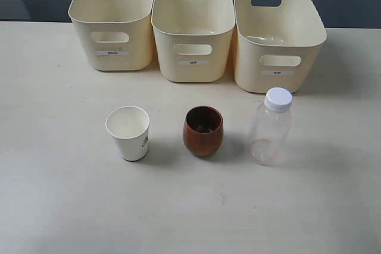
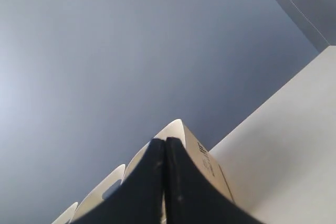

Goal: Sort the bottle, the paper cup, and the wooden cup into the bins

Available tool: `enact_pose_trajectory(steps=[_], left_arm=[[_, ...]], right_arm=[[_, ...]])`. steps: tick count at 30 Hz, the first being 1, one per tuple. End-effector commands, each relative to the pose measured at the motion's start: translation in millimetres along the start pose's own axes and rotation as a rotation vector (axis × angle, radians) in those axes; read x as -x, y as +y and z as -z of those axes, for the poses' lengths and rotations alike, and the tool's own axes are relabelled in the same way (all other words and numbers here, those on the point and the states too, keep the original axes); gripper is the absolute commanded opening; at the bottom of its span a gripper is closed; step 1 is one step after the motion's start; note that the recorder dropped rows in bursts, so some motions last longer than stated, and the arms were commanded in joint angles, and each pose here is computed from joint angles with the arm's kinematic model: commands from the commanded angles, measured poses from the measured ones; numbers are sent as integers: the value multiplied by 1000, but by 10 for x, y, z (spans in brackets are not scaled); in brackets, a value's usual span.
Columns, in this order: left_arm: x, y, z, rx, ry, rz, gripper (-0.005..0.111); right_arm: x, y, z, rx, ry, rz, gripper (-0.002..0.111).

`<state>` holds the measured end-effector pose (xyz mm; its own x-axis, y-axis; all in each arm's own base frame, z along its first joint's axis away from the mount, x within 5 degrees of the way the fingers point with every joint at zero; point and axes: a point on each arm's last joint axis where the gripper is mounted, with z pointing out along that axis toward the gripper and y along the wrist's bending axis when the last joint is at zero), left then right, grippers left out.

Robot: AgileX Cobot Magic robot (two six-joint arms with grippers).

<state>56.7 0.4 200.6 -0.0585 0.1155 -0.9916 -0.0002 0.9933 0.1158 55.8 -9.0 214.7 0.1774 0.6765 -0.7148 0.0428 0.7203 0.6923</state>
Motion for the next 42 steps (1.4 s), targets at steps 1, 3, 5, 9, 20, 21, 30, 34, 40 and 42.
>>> enact_pose_trajectory(steps=[1, 3, 5, 9, 20, 21, 30, 34, 40, 42], left_arm=[[3, 1, 3, 2, -10, 1, 0], [3, 1, 3, 2, -10, 1, 0], [3, 1, 3, 2, -10, 1, 0], [3, 1, 3, 2, -10, 1, 0], [3, 1, 3, 2, -10, 1, 0], [3, 1, 3, 2, -10, 1, 0], [3, 1, 3, 2, -10, 1, 0], [3, 1, 3, 2, -10, 1, 0], [3, 1, 3, 2, -10, 1, 0], [3, 1, 3, 2, -10, 1, 0]], right_arm=[[-25, -9, 6, -7, 23, 1, -1], [-25, -9, 6, -7, 23, 1, -1], [-15, -6, 6, -4, 13, 6, -1], [0, -1, 5, 1, -5, 6, -1], [26, 14, 6, 15, -35, 179, -1], [28, 15, 6, 16, -37, 179, -1], [610, 521, 131, 190, -305, 113, -1], [799, 730, 75, 199, -313, 208, -1], [1020, 1016, -257, 179, -246, 411, -1], [1079, 1129, -442, 188, -201, 507, -1]])
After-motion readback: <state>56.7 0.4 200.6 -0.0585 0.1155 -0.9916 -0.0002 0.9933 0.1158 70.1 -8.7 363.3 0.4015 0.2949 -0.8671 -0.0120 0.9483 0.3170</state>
